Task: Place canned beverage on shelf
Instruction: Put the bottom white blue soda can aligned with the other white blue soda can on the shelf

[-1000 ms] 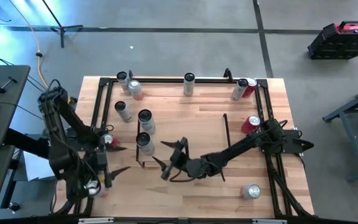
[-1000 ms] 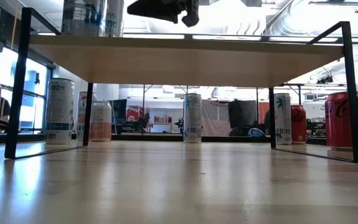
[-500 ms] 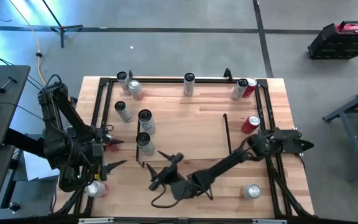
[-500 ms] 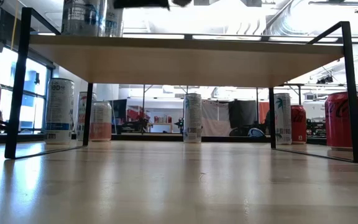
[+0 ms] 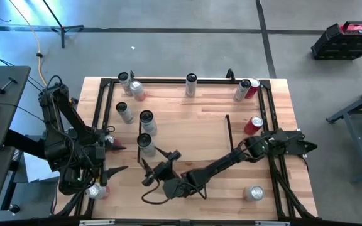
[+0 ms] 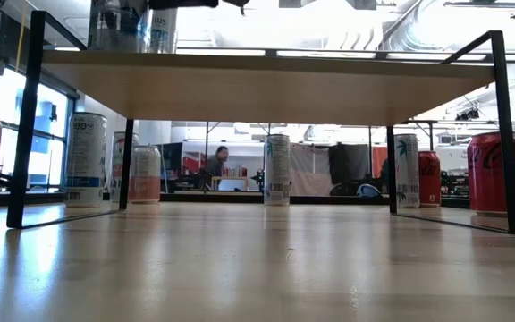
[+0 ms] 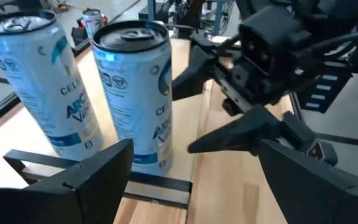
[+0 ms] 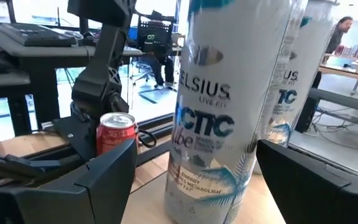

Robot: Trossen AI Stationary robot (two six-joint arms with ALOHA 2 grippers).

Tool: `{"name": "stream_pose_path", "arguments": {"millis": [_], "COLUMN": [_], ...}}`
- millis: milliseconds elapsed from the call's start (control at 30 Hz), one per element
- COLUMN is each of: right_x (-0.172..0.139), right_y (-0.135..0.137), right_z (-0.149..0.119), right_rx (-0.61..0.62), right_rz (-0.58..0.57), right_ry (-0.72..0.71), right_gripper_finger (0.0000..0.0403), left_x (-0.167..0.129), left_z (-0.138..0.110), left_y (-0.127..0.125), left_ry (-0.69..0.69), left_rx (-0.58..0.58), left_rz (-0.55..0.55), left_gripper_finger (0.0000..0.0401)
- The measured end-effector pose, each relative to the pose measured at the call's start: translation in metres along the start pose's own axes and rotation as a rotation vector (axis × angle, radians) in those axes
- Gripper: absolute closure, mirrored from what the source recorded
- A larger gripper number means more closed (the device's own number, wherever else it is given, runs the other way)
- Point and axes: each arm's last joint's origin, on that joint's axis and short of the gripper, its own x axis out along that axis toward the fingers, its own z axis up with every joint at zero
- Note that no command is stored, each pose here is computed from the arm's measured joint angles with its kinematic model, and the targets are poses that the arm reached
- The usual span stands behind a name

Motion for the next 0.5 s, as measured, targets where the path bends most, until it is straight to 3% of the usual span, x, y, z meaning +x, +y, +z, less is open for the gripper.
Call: {"name": "stream_pose_path", "arguments": {"millis": [500], "right_x": [0.021], "right_y": [-0.01], "right_z": [0.0], "right_rx": [0.017], "right_rz": [-0.101], "right_ry": [0.002], "right_gripper_finger": [0.0087], "left_x": [-0.004], "left_z": [-0.004], "left_y": [-0.003], "left_ry": [0.085], "left_rx": [0.002], "left_rz": [-0.068], "left_gripper_finger": [0.0066]}}
